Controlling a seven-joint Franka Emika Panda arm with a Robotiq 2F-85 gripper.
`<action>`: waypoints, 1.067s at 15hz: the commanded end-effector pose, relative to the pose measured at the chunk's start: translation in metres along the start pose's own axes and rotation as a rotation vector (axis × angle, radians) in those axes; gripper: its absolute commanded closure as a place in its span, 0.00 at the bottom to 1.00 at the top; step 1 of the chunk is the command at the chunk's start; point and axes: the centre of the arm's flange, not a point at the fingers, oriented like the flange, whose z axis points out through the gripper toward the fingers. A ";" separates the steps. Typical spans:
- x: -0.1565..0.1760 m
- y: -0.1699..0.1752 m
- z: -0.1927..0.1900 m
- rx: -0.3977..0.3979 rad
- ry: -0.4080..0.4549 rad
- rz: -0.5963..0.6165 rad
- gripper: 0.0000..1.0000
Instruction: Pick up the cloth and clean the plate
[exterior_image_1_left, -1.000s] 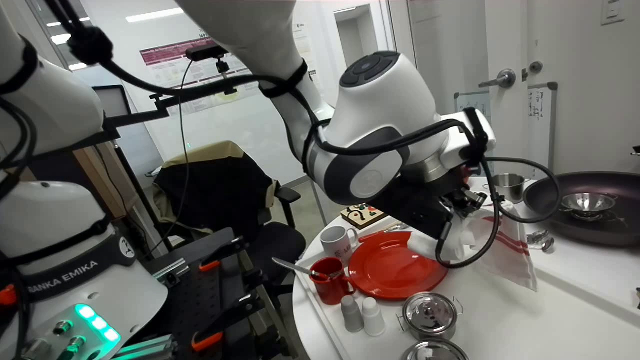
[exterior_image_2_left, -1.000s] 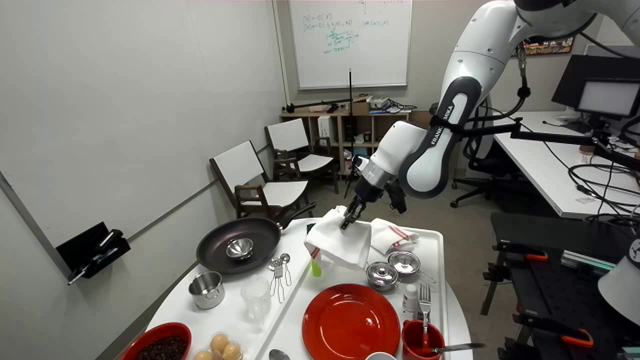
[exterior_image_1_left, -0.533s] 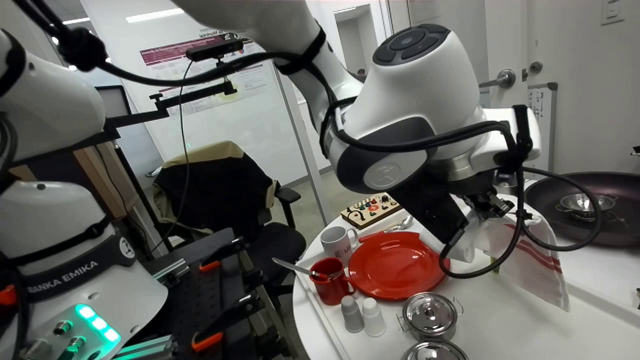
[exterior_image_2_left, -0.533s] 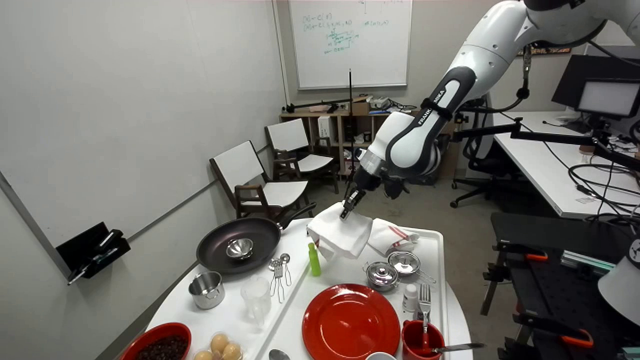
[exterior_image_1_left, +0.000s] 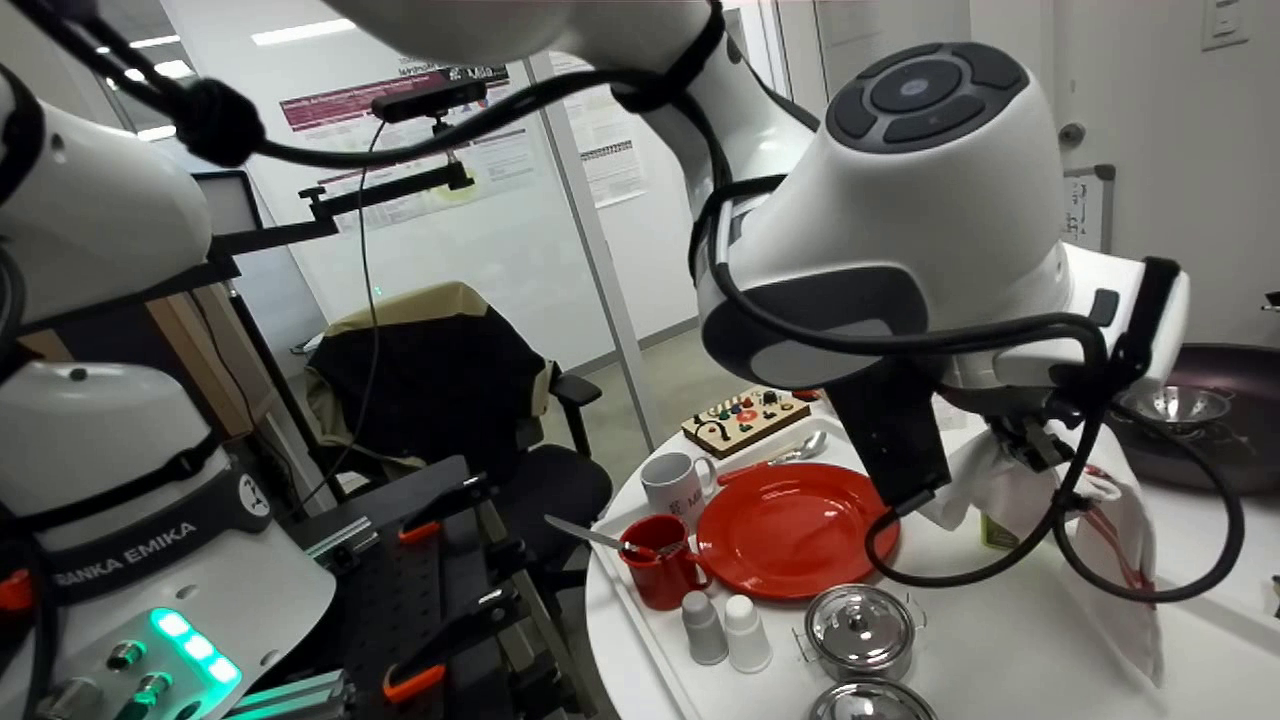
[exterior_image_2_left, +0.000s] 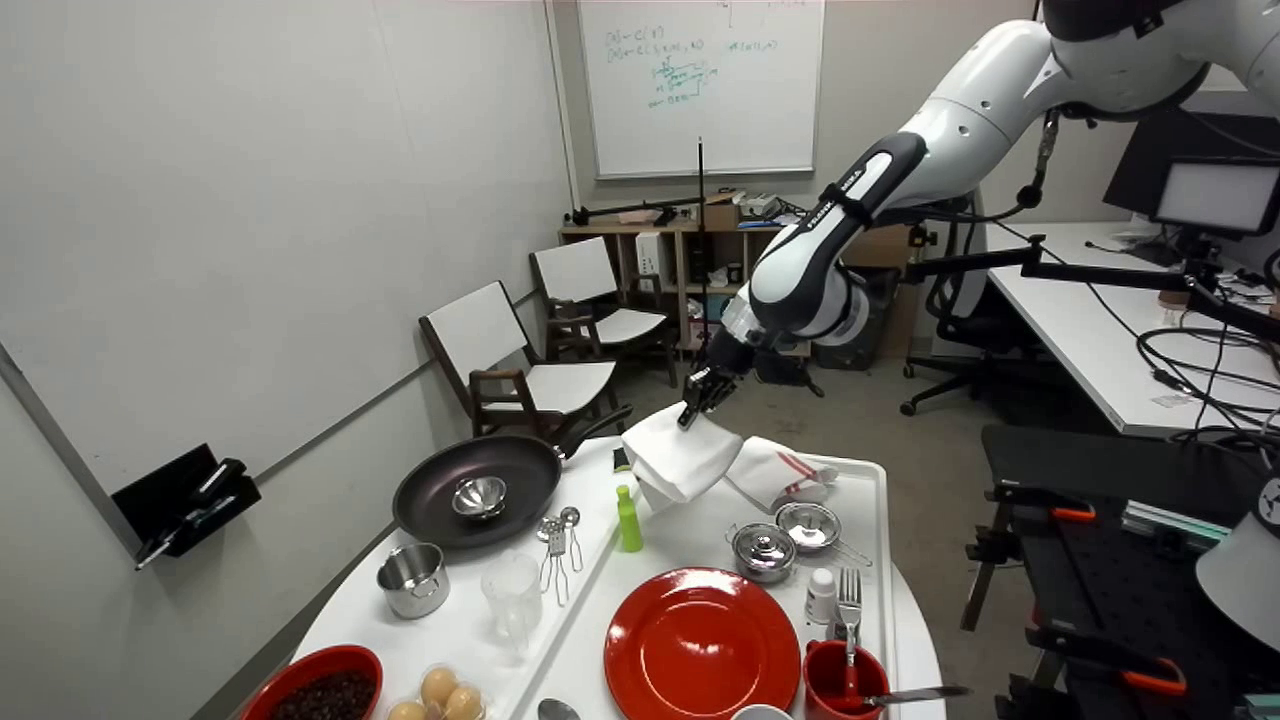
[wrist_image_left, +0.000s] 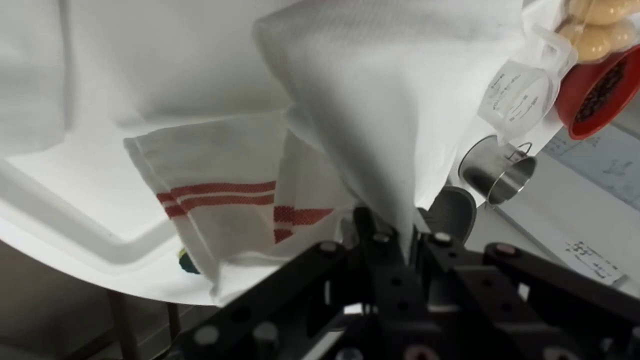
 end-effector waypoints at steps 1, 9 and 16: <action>0.010 0.011 0.006 0.037 0.008 0.162 0.98; 0.006 0.030 0.013 0.072 0.013 0.333 0.97; 0.001 0.031 0.012 0.069 0.018 0.323 0.92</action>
